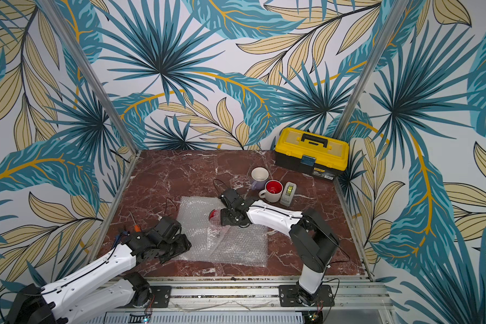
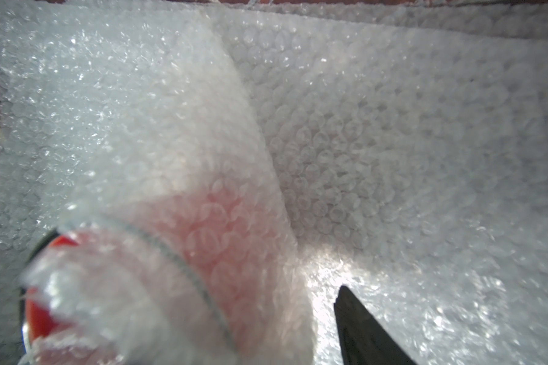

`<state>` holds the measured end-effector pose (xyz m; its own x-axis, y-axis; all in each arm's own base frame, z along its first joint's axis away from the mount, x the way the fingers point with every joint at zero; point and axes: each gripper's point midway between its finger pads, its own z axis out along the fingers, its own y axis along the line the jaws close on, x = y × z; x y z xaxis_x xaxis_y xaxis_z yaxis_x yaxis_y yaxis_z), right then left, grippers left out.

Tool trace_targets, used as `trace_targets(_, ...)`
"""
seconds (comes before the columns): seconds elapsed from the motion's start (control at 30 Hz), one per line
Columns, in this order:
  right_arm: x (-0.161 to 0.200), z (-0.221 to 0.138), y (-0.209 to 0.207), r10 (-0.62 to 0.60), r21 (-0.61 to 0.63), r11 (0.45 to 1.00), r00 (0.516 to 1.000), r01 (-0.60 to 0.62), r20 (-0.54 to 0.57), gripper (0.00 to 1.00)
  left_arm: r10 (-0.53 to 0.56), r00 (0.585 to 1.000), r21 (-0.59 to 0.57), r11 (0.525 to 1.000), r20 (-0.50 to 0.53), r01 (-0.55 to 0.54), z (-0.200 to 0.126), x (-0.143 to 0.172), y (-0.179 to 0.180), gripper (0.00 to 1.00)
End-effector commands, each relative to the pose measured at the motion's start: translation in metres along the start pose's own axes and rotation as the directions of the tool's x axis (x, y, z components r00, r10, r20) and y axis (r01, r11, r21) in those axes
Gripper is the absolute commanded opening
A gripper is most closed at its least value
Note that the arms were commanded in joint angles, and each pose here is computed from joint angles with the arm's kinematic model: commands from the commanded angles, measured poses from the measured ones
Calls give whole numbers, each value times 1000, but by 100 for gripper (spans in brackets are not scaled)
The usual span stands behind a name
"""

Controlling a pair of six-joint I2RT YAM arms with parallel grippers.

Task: Wrap mugs in bubble wrap
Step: Wrap the mug in bubble wrap.

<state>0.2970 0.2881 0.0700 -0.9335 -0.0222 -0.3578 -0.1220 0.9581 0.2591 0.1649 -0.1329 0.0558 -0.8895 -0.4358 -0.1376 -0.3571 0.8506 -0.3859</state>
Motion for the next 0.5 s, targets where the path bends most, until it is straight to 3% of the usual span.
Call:
trace_targets(0.0, 17, 12, -16, -7, 64, 998, 998, 11, -63, 66, 7, 999, 42, 999, -36, -5, -5, 5, -8, 52)
trace_targets(0.23, 15, 13, -14, -6, 57, 998, 998, 9, -60, 66, 73, 997, 144, 987, -23, -69, -26, -2, -40, 23)
trace_targets(0.47, 16, 16, -14, 1, 54, 999, 998, 3, -63, 66, 190, 982, 280, 942, 17, -187, -51, -9, -87, 9)
